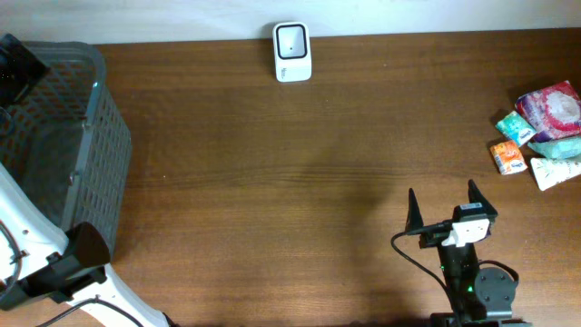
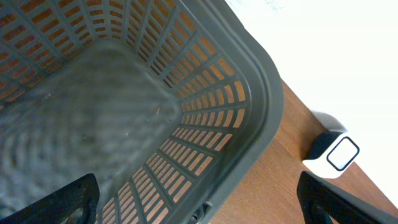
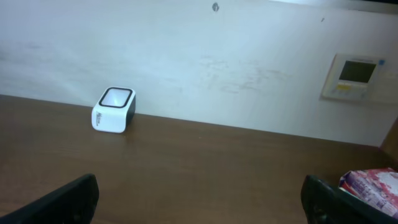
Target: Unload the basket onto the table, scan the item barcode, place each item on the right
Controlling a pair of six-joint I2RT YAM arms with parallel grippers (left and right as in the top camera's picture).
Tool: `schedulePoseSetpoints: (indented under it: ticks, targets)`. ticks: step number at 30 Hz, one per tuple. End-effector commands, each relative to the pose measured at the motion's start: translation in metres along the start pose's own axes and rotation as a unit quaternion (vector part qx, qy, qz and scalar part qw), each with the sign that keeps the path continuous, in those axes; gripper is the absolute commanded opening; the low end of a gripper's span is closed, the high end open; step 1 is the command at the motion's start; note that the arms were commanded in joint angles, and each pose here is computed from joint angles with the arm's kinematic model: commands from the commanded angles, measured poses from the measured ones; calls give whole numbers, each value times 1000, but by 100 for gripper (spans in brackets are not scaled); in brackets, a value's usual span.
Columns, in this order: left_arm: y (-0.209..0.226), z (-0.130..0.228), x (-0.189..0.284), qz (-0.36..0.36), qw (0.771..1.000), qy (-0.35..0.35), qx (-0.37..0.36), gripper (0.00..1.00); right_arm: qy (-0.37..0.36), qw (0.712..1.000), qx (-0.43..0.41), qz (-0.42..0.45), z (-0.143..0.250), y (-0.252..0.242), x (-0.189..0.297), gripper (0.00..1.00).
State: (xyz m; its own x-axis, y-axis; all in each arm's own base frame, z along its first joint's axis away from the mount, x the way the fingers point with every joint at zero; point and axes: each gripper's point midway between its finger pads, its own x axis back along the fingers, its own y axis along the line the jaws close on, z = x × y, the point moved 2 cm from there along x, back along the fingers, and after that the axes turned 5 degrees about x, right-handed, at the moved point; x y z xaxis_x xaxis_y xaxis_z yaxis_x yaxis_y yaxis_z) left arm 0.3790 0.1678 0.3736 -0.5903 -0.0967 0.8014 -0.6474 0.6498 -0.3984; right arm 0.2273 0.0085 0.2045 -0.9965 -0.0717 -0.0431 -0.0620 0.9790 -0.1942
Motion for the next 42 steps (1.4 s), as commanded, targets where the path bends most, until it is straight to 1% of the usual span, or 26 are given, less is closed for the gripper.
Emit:
schedulePoseSetpoints:
  ticks: [1,4,6,12,36,37,38,41,42]
  targets:
    - [-2,0,7,5,1000,-7,0,99,-14,1000,-3,14,13,-1,2,99]
    - [-2,0,7,5,1000,-7,-1,99,6,1000,-5,21,22,-4,2,99]
    - [-2,0,7,5,1000,-7,-1,99,64,997,-22,29,48,-6,4,99]
    - [-2,0,7,5,1000,-7,-1,99,71,995,-22,59,51,-17,6,98]
    - [0,-1,7,1,1000,-10,-1,99,69,996,-25,55,50,-16,6,99]
    - [0,-1,11,-1,1000,-15,-1,99,69,996,-25,55,50,-16,6,99]
    - [-3,1,26,8,1000,-28,-4,99,69,996,-25,55,50,-16,6,99]
    - [-23,22,96,47,994,-88,-37,99,69,996,-25,55,50,-16,6,99]
    - [-28,32,120,58,990,-111,-66,99,69,996,-25,55,50,-16,6,99]
